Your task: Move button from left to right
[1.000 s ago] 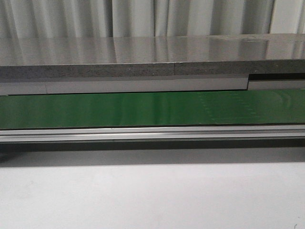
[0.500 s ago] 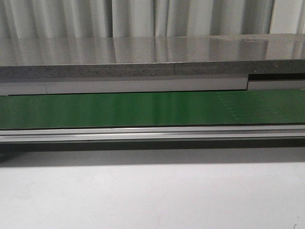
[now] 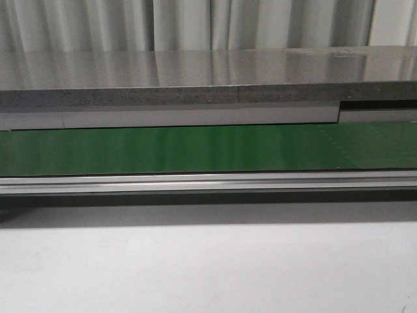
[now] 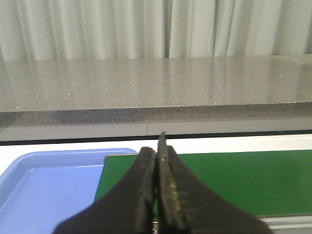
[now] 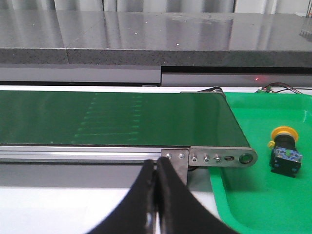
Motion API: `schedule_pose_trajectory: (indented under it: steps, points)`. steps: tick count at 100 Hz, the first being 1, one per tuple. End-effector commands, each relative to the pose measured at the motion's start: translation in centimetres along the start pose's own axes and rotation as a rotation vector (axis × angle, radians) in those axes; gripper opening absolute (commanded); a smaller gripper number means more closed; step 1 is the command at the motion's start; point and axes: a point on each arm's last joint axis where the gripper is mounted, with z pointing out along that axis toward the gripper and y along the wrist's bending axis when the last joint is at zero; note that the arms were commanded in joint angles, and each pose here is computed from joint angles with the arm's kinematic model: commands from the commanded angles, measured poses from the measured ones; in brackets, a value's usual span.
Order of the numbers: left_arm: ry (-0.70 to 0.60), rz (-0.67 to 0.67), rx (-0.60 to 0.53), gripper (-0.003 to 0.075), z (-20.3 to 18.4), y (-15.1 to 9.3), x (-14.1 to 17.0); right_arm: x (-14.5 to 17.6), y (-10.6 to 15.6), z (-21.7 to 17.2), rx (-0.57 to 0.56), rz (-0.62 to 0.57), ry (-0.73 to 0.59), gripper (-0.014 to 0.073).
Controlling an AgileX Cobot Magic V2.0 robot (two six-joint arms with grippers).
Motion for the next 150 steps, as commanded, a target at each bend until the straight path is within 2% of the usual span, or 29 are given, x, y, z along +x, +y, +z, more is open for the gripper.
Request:
schedule_pose_trajectory:
  steps: [1,99,109,115,150]
  points:
    - [-0.083,-0.012,-0.018,-0.002,-0.1,0.2,-1.5,-1.4,-0.1,-0.3,0.011,-0.007,-0.124,-0.0068]
    - [-0.083,-0.012,-0.018,-0.002,-0.1,0.2,-1.5,-1.4,-0.1,-0.3,0.011,-0.007,-0.124,-0.0068]
    - [-0.084,0.051,-0.026,-0.002,-0.1,0.2,-1.5,-1.4,-0.1,-0.3,0.011,-0.007,-0.124,-0.0068]
    - [-0.087,0.023,-0.028,-0.002,-0.2,0.3,-1.4,-1.4,-0.1,-0.3,0.011,-0.007,-0.124,-0.0068]
    - [-0.094,-0.06,-0.054,-0.002,-0.6,0.6,2.2,-1.4,-0.1,-0.3,0.011,-0.007,-0.124,-0.0068]
